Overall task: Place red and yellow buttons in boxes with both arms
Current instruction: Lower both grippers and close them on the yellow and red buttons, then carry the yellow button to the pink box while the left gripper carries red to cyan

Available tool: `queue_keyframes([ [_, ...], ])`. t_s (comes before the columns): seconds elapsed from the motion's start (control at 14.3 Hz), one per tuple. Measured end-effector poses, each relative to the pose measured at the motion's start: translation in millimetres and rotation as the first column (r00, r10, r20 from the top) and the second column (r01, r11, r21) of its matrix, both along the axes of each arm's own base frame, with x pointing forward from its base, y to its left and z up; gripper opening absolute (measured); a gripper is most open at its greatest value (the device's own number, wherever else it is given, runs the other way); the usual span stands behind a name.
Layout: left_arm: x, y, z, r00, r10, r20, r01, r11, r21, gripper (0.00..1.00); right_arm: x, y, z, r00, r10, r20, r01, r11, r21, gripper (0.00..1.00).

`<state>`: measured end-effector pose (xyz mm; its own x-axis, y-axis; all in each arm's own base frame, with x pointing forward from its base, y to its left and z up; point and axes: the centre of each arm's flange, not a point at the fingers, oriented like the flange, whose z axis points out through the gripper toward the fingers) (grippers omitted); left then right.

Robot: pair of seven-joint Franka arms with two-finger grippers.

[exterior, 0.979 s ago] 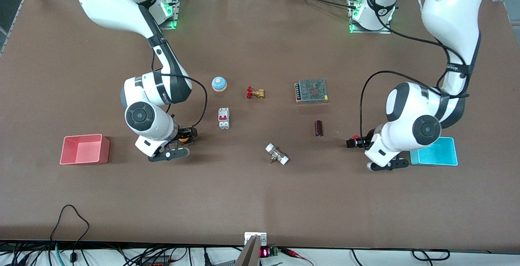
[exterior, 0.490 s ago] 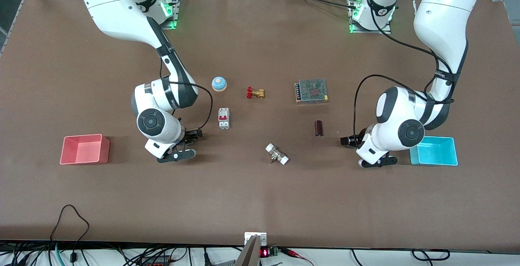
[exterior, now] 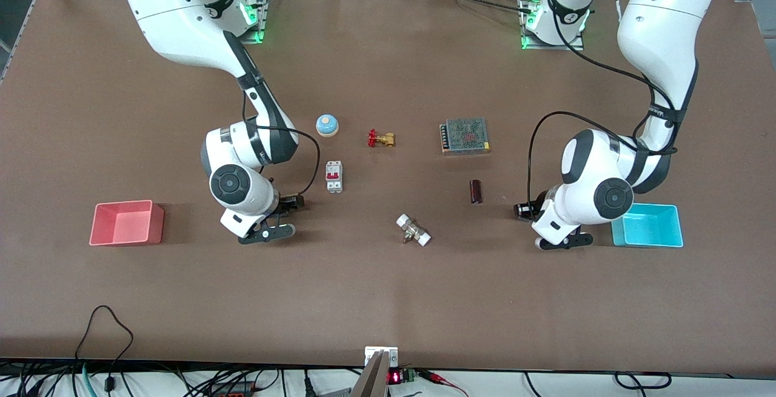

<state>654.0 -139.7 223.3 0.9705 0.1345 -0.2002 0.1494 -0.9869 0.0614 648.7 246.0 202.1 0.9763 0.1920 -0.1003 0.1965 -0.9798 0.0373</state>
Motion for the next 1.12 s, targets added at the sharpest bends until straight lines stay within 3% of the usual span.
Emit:
queue_keyframes([
  [0.07, 0, 0, 0, 1.000, 0.000, 0.000, 0.000, 1.000, 0.000, 0.53, 0, 0, 1, 1.000, 0.000, 0.001, 0.000, 1.000, 0.000, 1.00],
  [0.14, 0, 0, 0, 1.000, 0.000, 0.000, 0.000, 1.000, 0.000, 0.44, 0, 1, 1, 1.000, 0.001, 0.001, -0.001, 1.000, 0.001, 1.00],
  [0.35, 1, 3, 3, 1.000, 0.008, 0.002, -0.008, 1.000, 0.003, 0.42, 0, 1, 0, 1.000, 0.002, -0.002, -0.002, 1.000, -0.001, 1.00],
  [0.56, 10, 20, 31, 0.999, 0.034, 0.042, -0.034, 0.999, 0.006, 0.42, -1, 1, -3, 1.000, 0.002, -0.007, -0.002, 1.000, -0.003, 0.96],
  [0.63, 13, 30, 47, 0.997, 0.047, 0.058, -0.048, 0.999, 0.007, 0.42, -1, 1, -3, 1.000, 0.002, -0.009, -0.002, 1.000, -0.003, 0.88],
  [0.77, 17, 55, 78, 0.994, 0.071, 0.079, -0.072, 0.997, 0.008, 0.42, -3, 1, -5, 1.000, 0.001, -0.019, -0.001, 1.000, -0.007, 0.84],
  [0.91, 18, 80, 99, 0.992, 0.080, 0.097, -0.081, 0.997, 0.008, 0.42, -3, 0, -5, 1.000, 0.001, -0.024, -0.001, 1.000, -0.008, 0.59],
  [1.12, 21, 114, 107, 0.992, 0.054, 0.114, -0.055, 0.998, 0.003, 0.42, -4, 0, -5, 1.000, 0.000, -0.028, 0.000, 1.000, -0.009, 0.48],
])
